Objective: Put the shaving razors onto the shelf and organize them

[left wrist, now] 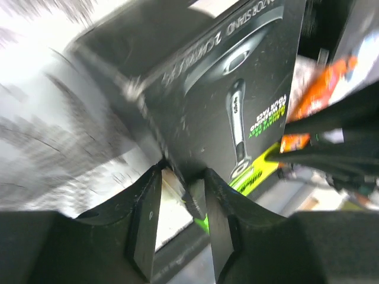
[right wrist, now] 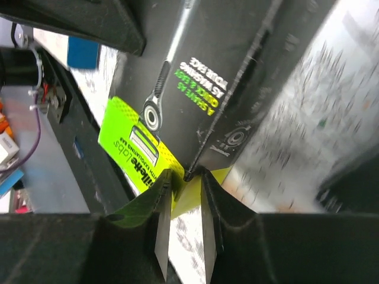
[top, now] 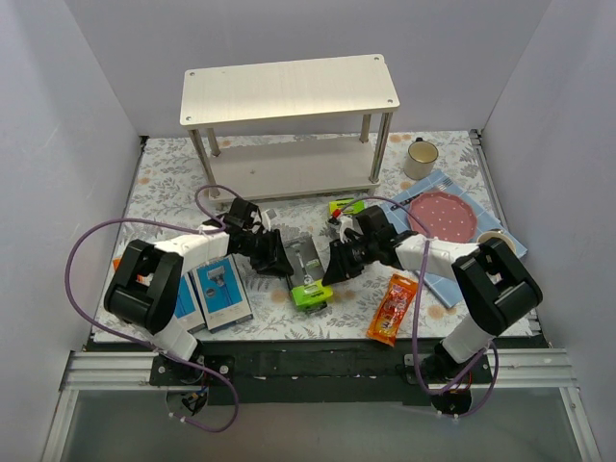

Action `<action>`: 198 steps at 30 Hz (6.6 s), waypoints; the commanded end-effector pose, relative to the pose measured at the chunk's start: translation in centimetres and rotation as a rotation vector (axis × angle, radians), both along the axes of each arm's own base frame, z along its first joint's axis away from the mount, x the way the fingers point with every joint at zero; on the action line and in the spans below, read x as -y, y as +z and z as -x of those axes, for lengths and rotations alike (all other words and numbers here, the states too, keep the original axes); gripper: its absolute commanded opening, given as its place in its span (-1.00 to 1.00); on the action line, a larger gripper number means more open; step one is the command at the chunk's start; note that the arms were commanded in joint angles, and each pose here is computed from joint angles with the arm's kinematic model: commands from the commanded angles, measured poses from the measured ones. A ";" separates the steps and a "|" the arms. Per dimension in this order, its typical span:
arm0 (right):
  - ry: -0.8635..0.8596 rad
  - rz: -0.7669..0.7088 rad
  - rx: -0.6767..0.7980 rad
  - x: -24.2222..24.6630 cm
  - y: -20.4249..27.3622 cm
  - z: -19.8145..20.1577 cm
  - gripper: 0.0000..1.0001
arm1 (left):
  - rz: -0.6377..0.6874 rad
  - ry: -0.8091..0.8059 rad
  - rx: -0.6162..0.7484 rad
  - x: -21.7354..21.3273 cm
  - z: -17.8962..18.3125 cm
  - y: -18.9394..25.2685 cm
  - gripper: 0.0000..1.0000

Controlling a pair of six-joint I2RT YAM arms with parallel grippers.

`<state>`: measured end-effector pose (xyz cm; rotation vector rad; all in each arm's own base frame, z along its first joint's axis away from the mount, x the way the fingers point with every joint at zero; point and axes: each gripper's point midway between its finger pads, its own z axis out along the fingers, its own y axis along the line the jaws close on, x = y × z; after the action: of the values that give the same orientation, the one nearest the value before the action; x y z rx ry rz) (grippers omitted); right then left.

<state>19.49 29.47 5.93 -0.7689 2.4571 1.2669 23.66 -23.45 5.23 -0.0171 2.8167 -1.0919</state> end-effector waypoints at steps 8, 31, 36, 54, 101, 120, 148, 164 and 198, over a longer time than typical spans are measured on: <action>-0.026 -0.008 0.303 -1.5 4.7 -4.6 -0.06 | -0.011 0.080 0.171 -0.9 -5.2 4.1 0.01; -0.110 -0.245 -0.031 -0.5 3.8 3.1 -0.04 | 0.270 0.001 0.101 0.6 1.8 2.4 -0.01; -0.168 -0.187 -0.070 0.0 2.0 2.8 -0.13 | 0.301 -0.025 0.092 2.3 1.5 2.8 -0.03; -0.312 -0.147 -0.231 -1.0 -0.8 0.6 -0.16 | 0.212 0.000 0.054 0.5 3.6 1.7 0.14; -0.192 -0.342 -0.221 -3.3 6.3 -2.0 -0.97 | 0.545 0.293 -0.217 3.0 -1.2 3.8 0.80; -0.141 -0.320 -0.161 -3.3 5.6 -1.8 -0.97 | 0.527 0.342 -0.187 2.0 -2.8 3.9 0.56; 0.069 -0.409 0.098 -11.7 11.4 -3.7 -0.97 | 0.541 0.247 0.219 -2.6 -5.9 11.5 -0.72; -0.066 -0.452 0.149 -18.5 8.7 -12.5 -0.97 | 0.461 0.535 0.220 -10.9 -15.8 9.5 -0.07; -0.200 -0.514 0.248 -24.3 9.1 -17.3 -0.97 | 0.239 0.612 0.240 -16.7 -11.3 7.2 -0.37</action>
<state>37.55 51.11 11.88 -0.4455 1.9734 1.4833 34.06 -6.64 12.41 -0.7036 2.2248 -1.1216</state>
